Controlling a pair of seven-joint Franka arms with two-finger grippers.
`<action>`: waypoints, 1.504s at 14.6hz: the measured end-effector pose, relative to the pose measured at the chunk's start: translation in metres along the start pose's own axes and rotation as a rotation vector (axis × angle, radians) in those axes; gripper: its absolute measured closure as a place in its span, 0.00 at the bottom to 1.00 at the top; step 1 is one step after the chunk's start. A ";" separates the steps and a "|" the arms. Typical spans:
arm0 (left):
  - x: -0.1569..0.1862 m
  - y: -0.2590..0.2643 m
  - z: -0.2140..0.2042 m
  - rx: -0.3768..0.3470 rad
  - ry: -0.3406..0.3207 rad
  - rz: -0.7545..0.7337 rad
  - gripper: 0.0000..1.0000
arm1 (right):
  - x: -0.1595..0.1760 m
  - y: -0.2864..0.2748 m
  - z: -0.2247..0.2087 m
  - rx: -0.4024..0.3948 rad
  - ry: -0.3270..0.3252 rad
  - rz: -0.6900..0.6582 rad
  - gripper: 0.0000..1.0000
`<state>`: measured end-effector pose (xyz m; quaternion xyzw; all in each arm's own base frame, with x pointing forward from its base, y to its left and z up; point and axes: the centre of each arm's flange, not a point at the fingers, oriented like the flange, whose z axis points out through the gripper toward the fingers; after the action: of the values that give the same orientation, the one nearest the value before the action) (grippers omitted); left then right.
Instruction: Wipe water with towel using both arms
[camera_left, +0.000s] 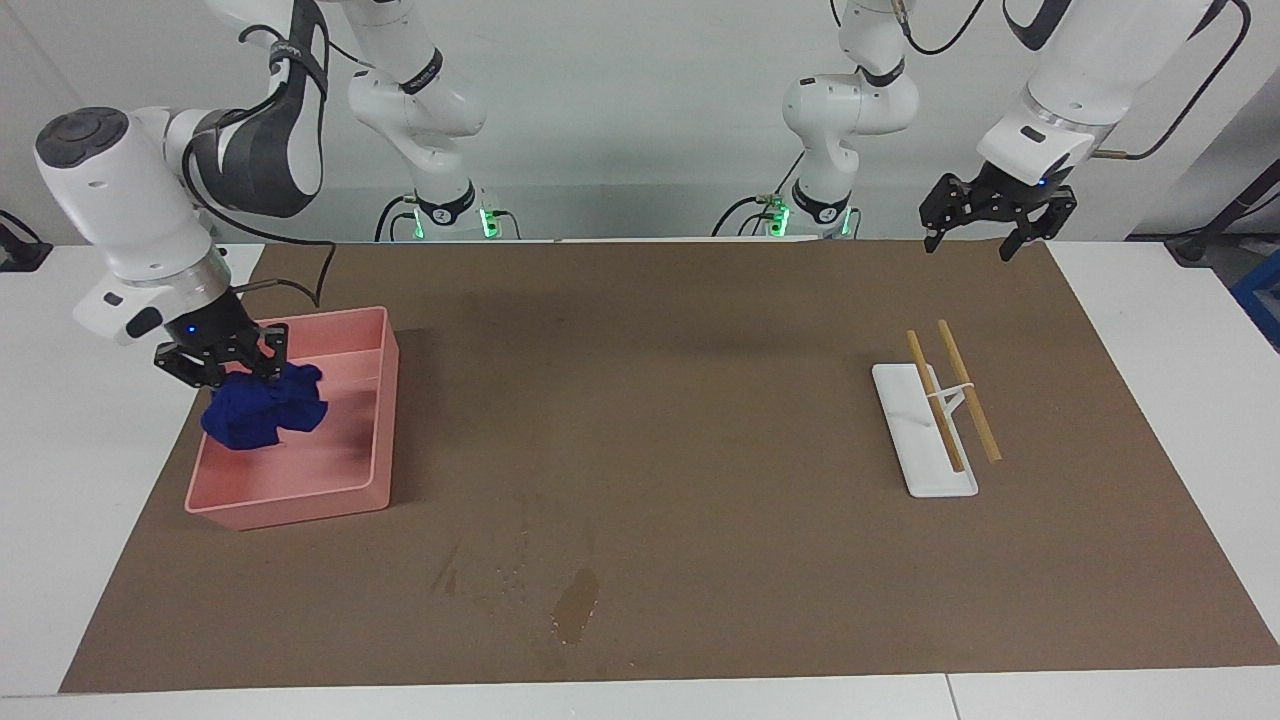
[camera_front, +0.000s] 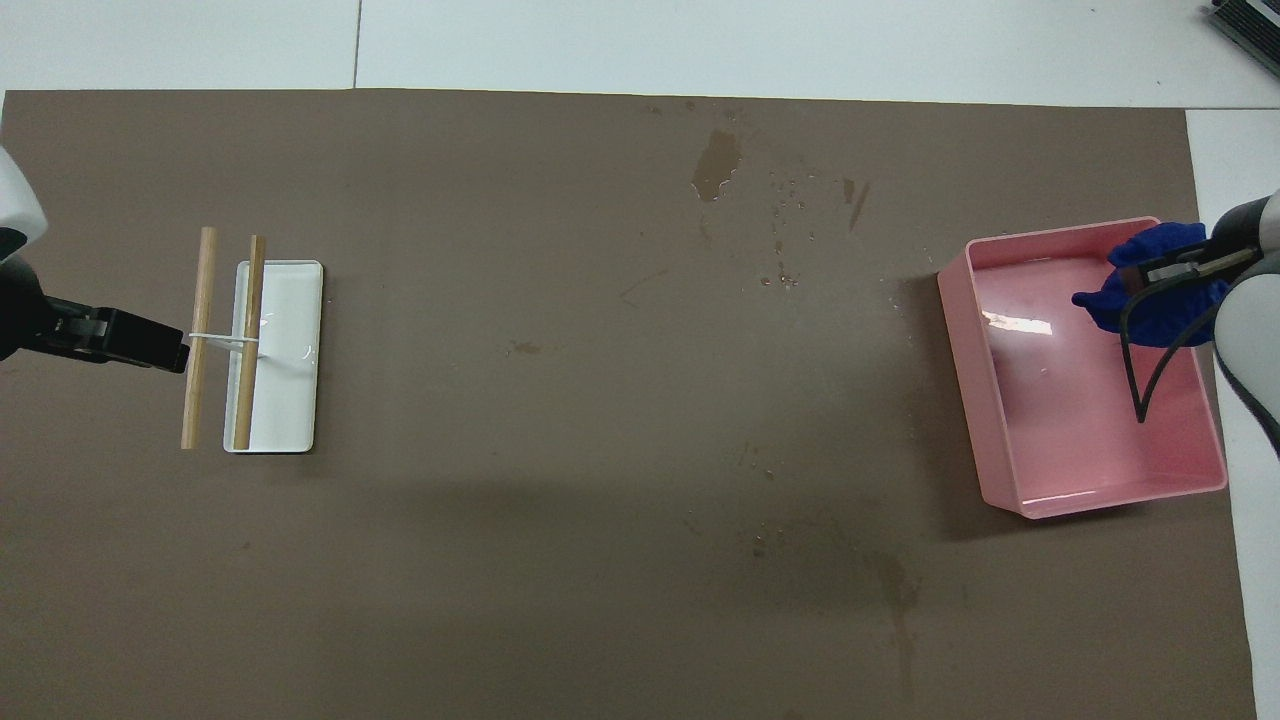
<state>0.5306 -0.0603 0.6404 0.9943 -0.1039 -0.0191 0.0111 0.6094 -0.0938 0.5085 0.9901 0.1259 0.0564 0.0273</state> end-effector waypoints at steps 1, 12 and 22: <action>0.000 0.000 0.000 0.000 0.000 0.000 0.00 | 0.000 0.000 -0.002 -0.002 0.005 0.000 0.33; 0.000 0.000 0.000 0.000 0.000 0.000 0.00 | 0.013 -0.015 -0.046 -0.025 0.072 -0.030 0.00; 0.000 0.000 0.000 0.000 0.000 0.000 0.00 | -0.018 -0.045 -0.103 0.056 -0.127 0.061 0.00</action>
<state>0.5306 -0.0603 0.6404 0.9943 -0.1039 -0.0191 0.0111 0.5687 -0.0510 0.6062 0.9954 0.0950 -0.0093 0.0059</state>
